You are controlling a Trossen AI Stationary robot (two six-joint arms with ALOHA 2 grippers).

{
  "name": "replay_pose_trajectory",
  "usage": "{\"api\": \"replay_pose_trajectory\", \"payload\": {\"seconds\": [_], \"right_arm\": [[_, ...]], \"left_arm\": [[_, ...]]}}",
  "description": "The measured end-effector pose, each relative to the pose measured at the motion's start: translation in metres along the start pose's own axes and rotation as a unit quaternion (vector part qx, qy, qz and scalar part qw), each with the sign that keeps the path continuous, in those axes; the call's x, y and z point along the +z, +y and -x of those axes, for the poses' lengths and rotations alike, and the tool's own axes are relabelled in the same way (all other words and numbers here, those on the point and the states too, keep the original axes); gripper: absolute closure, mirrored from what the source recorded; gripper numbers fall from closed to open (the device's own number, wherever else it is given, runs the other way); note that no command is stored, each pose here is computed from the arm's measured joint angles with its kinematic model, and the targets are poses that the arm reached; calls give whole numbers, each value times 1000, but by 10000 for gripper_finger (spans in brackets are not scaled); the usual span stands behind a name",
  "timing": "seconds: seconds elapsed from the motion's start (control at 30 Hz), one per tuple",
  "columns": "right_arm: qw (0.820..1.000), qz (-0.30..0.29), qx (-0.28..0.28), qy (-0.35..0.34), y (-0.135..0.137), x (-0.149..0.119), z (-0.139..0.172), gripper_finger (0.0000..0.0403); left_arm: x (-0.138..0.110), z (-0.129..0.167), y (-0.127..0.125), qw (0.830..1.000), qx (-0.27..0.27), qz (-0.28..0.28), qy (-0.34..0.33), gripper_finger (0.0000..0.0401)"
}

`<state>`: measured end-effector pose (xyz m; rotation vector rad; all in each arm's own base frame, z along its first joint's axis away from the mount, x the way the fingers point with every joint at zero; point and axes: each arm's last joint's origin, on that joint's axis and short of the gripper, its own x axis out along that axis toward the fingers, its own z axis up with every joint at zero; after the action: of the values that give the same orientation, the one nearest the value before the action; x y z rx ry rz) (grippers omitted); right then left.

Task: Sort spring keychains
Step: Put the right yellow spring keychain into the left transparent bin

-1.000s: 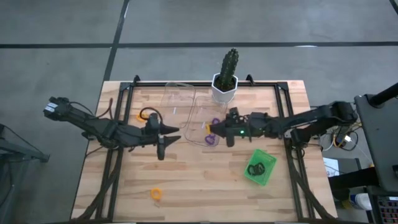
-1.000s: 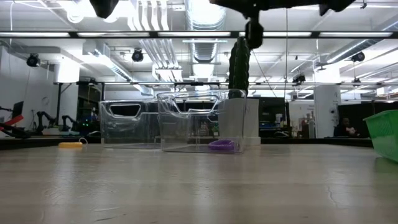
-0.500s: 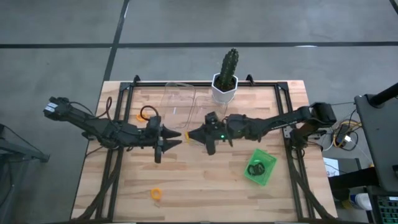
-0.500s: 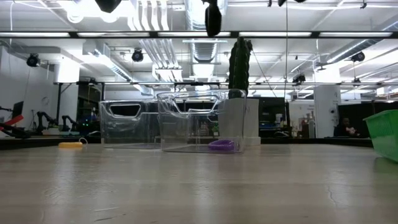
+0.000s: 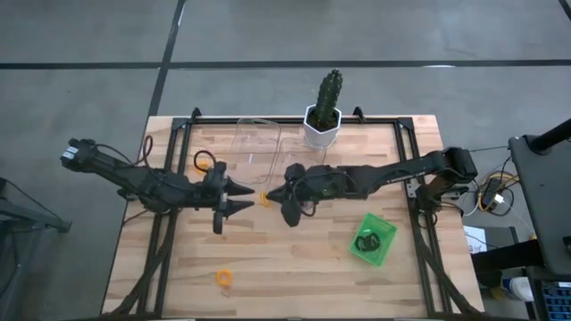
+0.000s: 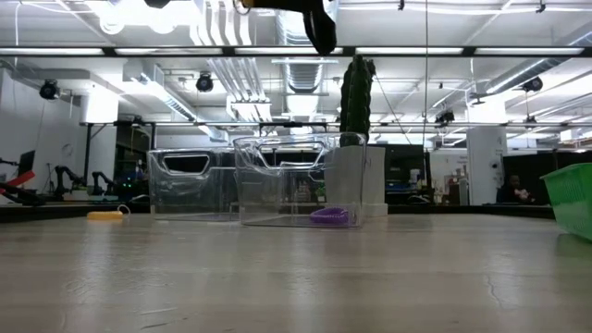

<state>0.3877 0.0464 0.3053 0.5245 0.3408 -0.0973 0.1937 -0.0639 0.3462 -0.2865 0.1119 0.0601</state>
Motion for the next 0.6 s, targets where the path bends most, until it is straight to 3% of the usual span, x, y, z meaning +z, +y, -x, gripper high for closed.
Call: {"api": "replay_pose_trajectory", "payload": {"seconds": [0.23, 0.6], "right_arm": [[997, -28, 62, 38, 1, 2, 1, 390], [986, -76, 119, 87, -5, 4, 0, 390]], "left_arm": [[-8, -9, -1, 993, 5, -112, 21, 248], [-12, -13, -2, 989, 6, -145, 32, 248]]}}
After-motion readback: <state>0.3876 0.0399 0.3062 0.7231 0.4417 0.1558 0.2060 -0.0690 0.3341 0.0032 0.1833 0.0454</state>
